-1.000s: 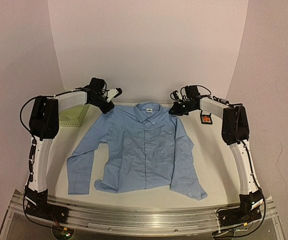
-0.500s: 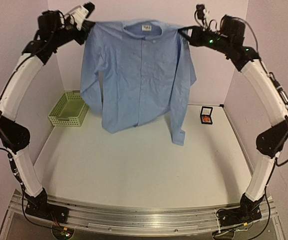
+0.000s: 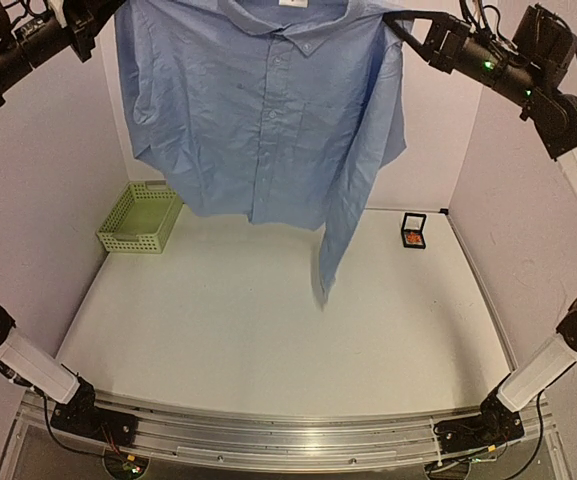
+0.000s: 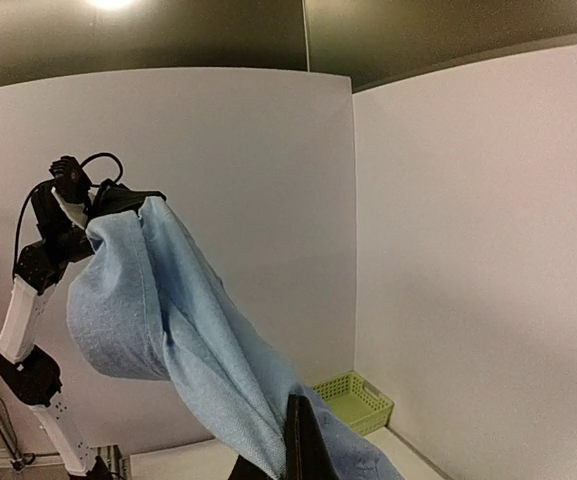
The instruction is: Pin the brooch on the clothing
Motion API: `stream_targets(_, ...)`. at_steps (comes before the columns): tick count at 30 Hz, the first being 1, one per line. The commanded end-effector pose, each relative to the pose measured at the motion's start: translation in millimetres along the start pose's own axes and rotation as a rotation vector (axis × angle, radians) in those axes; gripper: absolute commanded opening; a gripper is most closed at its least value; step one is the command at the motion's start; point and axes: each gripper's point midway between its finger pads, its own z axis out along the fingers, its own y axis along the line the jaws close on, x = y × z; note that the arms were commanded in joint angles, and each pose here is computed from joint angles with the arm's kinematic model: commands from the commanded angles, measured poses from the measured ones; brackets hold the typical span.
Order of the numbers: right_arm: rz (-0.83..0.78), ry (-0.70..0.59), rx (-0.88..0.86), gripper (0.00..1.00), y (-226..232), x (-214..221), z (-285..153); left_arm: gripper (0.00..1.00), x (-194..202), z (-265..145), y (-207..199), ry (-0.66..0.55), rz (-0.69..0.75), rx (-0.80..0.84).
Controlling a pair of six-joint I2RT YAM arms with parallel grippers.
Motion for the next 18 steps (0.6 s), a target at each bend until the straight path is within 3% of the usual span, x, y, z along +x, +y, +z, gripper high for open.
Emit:
stream_targets(1,-0.005,-0.133,0.029,0.0,25.9,-61.1,-52.6,0.0,-18.2,-41.9,27.6,0.051,0.02,-0.115)
stream_targets(10,0.101,-0.003,0.11,0.0,1.2,-18.2,-41.4,0.0,11.7,-35.2,4.1,0.133,-0.104,-0.03)
stream_targets(13,0.165,0.145,0.206,0.0,-30.3,37.8,-27.8,0.0,60.1,-28.5,-22.7,0.275,-0.226,0.025)
stream_targets(18,0.344,0.445,0.373,0.0,-93.1,187.3,-29.4,0.0,177.0,-39.7,-105.4,0.606,-0.462,0.127)
